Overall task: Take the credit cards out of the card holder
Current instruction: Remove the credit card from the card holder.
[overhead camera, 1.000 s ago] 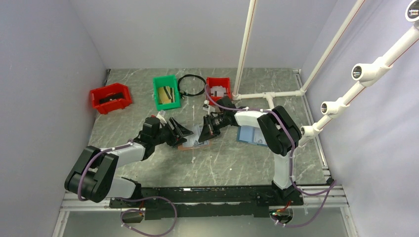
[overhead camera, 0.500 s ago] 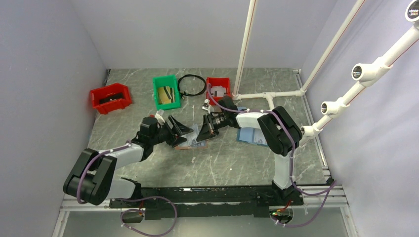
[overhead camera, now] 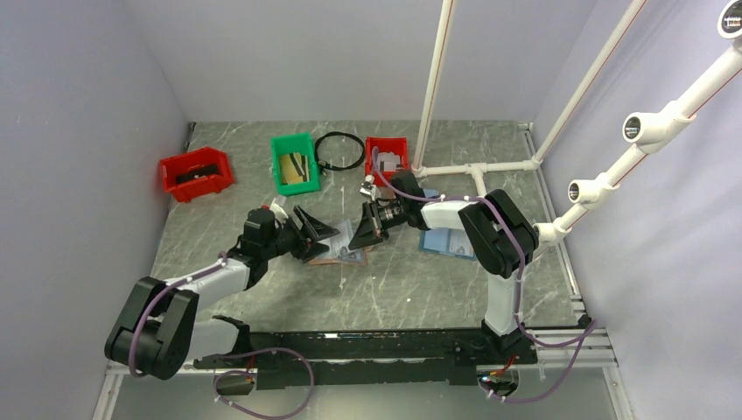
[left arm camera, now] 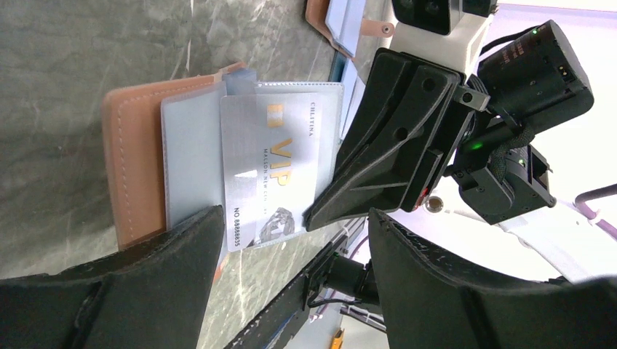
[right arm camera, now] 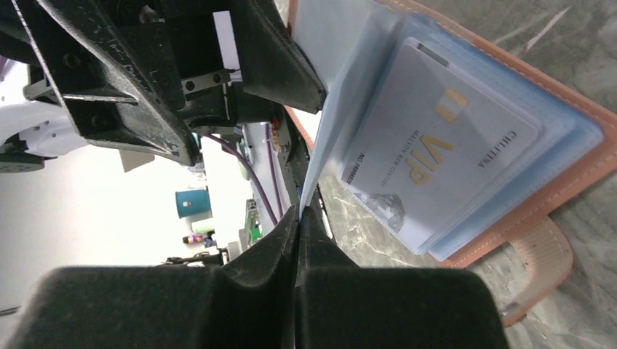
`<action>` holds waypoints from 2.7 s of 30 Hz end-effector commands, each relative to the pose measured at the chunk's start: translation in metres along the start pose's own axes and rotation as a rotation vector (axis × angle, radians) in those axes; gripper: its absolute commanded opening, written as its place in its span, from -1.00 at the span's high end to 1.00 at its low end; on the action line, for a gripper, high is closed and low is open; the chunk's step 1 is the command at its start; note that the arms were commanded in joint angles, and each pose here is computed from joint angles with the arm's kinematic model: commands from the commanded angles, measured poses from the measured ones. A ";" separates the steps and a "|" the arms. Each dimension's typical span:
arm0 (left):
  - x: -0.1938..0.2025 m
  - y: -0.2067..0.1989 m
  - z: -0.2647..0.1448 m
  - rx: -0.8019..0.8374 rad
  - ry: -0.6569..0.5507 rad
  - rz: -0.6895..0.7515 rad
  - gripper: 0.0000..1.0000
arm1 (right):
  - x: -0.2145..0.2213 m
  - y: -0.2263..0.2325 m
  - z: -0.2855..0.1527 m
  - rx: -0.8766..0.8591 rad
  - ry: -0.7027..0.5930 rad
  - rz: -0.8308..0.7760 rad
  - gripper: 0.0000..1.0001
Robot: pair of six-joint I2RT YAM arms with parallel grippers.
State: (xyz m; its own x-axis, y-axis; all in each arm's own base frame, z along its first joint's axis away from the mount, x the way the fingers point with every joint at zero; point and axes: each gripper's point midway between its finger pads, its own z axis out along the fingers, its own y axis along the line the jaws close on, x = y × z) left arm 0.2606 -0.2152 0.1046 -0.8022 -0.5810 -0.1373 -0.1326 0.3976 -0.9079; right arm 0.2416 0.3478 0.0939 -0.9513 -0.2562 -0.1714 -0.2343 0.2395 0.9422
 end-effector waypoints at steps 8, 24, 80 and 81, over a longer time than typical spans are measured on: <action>0.007 0.033 0.000 -0.097 0.000 -0.082 -0.52 | 0.002 -0.049 -0.001 0.291 -0.007 -0.021 1.00; 0.000 0.043 0.023 -0.116 0.026 -0.062 -0.47 | -0.004 -0.073 -0.010 0.538 -0.008 -0.157 0.35; 0.018 0.060 0.066 -0.027 0.169 -0.083 1.00 | -0.004 -0.117 -0.019 0.746 0.036 -0.170 0.93; 0.018 0.061 0.063 -0.041 0.171 -0.074 1.00 | -0.005 -0.117 -0.021 0.751 0.032 -0.171 0.93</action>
State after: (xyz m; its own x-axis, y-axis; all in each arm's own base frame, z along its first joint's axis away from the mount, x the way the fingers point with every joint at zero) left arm 0.2883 -0.2456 0.0253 -0.8515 -0.5241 0.0160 -0.2342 0.3529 -0.9059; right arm 0.2762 0.3230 0.0264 -0.8897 -0.3379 -0.3068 -0.4562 0.6821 0.5716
